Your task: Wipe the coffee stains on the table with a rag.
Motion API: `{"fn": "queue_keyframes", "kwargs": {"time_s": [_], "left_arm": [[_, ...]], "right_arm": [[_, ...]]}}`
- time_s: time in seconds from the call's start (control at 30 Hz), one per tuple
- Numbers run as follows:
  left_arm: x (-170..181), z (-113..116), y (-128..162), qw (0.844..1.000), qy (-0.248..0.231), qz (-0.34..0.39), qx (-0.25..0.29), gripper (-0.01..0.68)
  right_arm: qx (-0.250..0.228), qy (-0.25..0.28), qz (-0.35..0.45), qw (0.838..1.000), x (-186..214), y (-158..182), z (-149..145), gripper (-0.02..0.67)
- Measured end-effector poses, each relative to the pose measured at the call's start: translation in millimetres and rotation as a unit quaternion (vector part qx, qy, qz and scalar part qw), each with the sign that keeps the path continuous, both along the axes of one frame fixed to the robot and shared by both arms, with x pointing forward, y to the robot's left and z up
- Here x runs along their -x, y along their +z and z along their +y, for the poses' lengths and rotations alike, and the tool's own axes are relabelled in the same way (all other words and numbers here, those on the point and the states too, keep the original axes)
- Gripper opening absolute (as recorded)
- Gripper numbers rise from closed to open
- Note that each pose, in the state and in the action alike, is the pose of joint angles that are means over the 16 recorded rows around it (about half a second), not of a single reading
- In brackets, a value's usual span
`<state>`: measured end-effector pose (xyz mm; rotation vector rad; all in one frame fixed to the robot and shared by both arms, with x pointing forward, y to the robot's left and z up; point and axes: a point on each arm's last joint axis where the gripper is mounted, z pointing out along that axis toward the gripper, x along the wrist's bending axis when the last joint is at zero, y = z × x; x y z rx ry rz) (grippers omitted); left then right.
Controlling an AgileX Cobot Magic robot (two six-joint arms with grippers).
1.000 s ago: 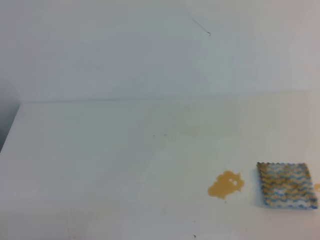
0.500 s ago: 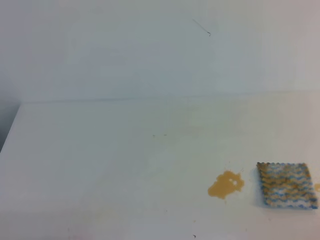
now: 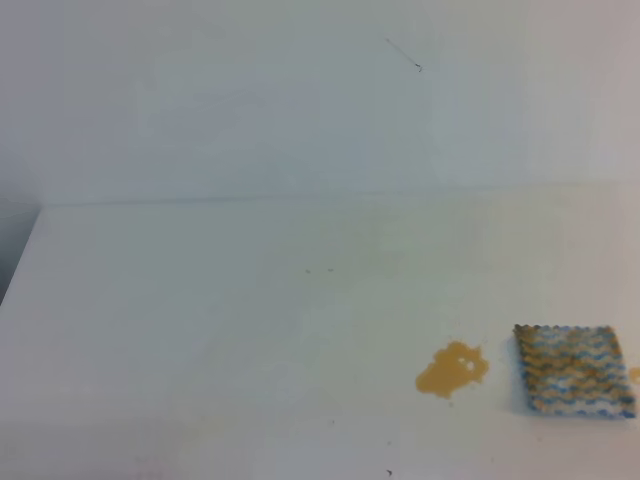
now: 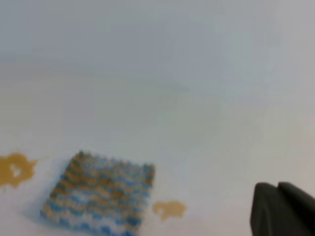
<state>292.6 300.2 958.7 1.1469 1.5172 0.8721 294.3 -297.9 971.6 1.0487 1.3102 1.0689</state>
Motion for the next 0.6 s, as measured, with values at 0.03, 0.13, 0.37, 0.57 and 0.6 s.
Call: {"fn": "queue_keyframes", "kwargs": {"time_s": [0.03, 0.13, 0.37, 0.57, 0.6], "left_arm": [[0, 0, 0, 1.000, 0.000, 0.000, 0.000, -0.001], [0, 0, 0, 1.000, 0.000, 0.000, 0.000, -0.001], [0, 0, 0, 1.000, 0.000, 0.000, 0.000, -0.001], [0, 0, 0, 1.000, 0.000, 0.000, 0.000, -0.001], [0, 0, 0, 1.000, 0.000, 0.000, 0.000, -0.001]], "right_arm": [[0.000, 0.002, -0.023, 1.000, 0, 4, 0, -0.004], [-0.003, 0.008, -0.103, 0.995, 2, 19, 1, -0.004], [-0.015, 0.022, -0.292, 0.956, 16, 51, 3, -0.004], [-0.042, 0.019, -0.354, 0.934, 24, 66, 0, -0.004], [-0.046, 0.017, -0.352, 0.935, 24, 68, 0, -0.004]]}}
